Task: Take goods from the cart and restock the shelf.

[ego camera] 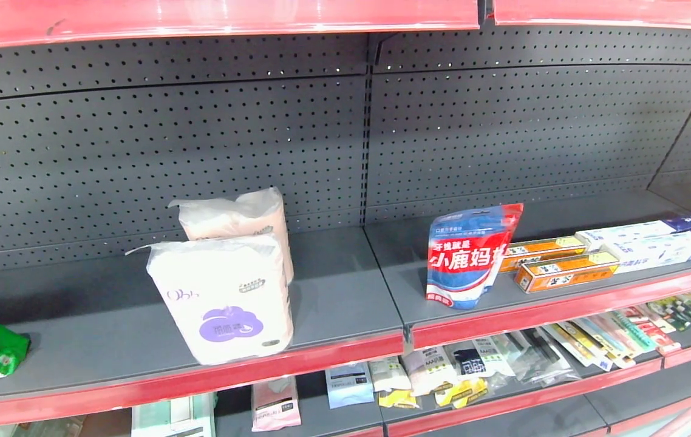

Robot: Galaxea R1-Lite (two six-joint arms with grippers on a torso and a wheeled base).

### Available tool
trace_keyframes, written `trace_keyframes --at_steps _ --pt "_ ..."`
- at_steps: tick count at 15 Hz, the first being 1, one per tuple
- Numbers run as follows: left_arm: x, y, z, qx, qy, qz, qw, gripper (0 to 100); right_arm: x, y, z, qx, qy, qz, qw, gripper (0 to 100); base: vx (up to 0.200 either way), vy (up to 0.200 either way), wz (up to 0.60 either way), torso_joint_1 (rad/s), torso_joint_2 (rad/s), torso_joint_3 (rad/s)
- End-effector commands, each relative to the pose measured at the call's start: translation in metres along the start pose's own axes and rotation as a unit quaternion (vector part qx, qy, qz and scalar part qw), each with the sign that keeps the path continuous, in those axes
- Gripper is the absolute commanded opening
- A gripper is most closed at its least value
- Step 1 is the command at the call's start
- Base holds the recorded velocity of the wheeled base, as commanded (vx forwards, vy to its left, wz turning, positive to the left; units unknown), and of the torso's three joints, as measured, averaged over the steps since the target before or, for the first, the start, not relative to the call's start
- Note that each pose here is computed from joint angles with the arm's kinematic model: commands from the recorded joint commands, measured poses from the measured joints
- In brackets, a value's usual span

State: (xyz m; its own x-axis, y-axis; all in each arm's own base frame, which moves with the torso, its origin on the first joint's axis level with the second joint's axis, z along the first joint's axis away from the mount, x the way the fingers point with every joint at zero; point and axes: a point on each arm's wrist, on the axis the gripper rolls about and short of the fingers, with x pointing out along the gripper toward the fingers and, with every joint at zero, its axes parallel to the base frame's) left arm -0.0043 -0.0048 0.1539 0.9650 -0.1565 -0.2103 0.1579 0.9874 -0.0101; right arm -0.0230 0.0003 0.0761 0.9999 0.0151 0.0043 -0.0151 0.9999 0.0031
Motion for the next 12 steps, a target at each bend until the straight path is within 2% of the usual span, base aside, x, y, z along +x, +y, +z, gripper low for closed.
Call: trace_keyframes --at_steps 1,2,3,4,5,7,8,9,11,12 --pt "-0.024 -0.005 -0.063 0.024 -0.056 -0.028 0.9977 100 0.0 0.0 0.0 0.0 0.001 0.0 1.0 100 0.0 0.0 0.0 0.0 0.0 0.0" --pt "-0.024 -0.005 -0.063 0.023 -0.057 -0.024 0.9979 100 0.0 0.0 0.0 0.0 0.001 0.0 1.0 100 0.0 0.0 0.0 0.0 0.0 0.0" --pt "-0.015 -0.001 -0.072 0.019 -0.054 0.047 0.9973 100 0.0 0.0 0.0 0.0 0.001 0.0 1.0 100 0.0 0.0 0.0 0.0 0.0 0.0" --pt "-0.015 0.001 -0.071 0.014 -0.061 0.077 0.9951 100 0.0 0.0 0.0 0.0 0.001 0.0 1.0 100 0.0 0.0 0.0 0.0 0.0 0.0" --pt "-0.015 0.002 -0.072 -0.002 -0.061 0.105 0.9927 100 0.0 0.0 0.0 0.0 0.001 0.0 1.0 100 0.0 0.0 0.0 0.0 0.0 0.0" --pt "-0.013 0.005 -0.073 -0.01 -0.073 0.163 0.9839 100 0.0 0.0 0.0 -0.001 0.001 0.0 1.0 100 0.0 0.0 0.0 0.0 0.0 0.0" --pt "-0.01 0.007 -0.074 -0.013 -0.091 0.197 0.9761 100 0.0 0.0 0.0 -0.001 0.001 0.0 1.0 100 0.0 0.0 0.0 0.0 0.0 0.0" --pt "-0.009 0.008 -0.074 -0.015 -0.103 0.205 0.9731 100 0.0 0.0 0.0 -0.001 0.001 0.0 1.0 100 0.0 0.0 0.0 0.0 0.0 0.0" --pt "-0.008 0.008 -0.075 -0.01 -0.103 0.208 0.9726 100 0.0 0.0 0.0 -0.001 0.001 0.0 1.0 100 0.0 0.0 0.0 0.0 0.0 0.0" --pt "-0.007 0.008 -0.076 -0.011 -0.108 0.209 0.9719 100 0.0 0.0 0.0 -0.001 0.001 0.0 1.0 100 0.0 0.0 0.0 0.0 0.0 0.0"
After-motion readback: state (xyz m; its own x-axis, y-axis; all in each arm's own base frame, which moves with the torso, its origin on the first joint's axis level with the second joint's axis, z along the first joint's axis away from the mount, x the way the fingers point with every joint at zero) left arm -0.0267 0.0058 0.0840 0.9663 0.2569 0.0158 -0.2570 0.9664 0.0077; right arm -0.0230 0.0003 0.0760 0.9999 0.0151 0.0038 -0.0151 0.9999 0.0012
